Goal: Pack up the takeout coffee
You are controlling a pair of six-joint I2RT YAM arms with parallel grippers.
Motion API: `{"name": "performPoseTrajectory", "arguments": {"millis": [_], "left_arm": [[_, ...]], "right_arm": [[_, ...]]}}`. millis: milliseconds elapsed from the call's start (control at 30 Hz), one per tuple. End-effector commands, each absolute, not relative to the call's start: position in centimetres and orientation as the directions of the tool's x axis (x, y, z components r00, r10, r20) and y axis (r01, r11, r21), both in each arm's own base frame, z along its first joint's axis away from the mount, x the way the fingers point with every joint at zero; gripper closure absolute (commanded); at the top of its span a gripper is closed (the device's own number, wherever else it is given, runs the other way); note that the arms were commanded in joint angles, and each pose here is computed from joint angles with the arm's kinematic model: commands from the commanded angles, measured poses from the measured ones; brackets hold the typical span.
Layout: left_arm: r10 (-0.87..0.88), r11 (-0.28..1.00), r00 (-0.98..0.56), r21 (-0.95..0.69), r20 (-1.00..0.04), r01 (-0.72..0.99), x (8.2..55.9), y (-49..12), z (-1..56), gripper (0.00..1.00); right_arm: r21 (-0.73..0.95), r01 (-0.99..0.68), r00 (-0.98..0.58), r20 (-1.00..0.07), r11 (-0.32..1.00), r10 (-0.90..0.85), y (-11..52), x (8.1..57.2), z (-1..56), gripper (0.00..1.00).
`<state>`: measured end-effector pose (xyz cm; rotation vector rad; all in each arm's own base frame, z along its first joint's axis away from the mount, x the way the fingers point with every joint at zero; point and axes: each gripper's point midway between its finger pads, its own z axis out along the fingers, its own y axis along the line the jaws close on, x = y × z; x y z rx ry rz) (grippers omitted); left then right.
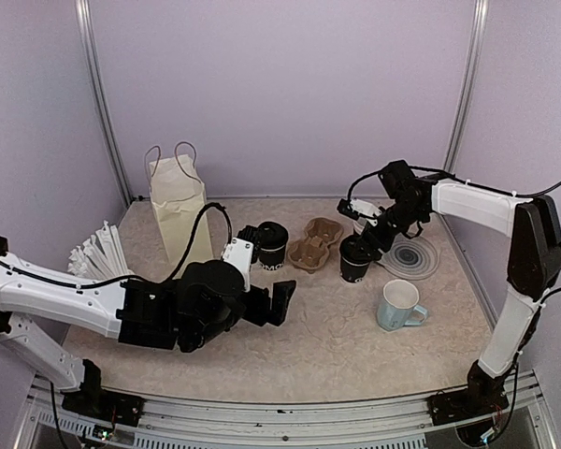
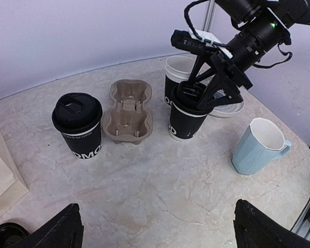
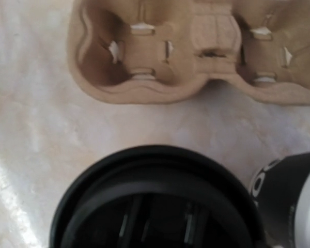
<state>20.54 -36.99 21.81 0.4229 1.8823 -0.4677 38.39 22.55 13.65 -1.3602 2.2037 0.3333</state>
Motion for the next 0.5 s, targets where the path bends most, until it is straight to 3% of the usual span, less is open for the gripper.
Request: {"name": "performPoseTrajectory", "arguments": {"millis": [0, 167, 467], "left_arm": [[0.074, 0.869, -0.308, -0.090, -0.949, 0.487, 21.0, -36.1, 25.5, 0.01], [0.046, 0.917, -0.282, -0.071, -0.958, 0.392, 22.8, -33.4, 30.8, 0.01], [-0.114, 0.970, -0.289, -0.169, -0.950, 0.175, 29.4, -23.1, 38.8, 0.03]], "right_arm": [[-0.040, -0.869, -0.399, -0.533, 0.494, -0.746, 22.1, 38.8, 13.1, 0.13], [-0.058, -0.864, -0.377, -0.583, 0.500, -0.720, 22.4, 38.8, 15.9, 0.01], [-0.097, -0.847, -0.336, -0.664, 0.522, -0.668, 22.2, 38.7, 21.0, 0.00]]}}
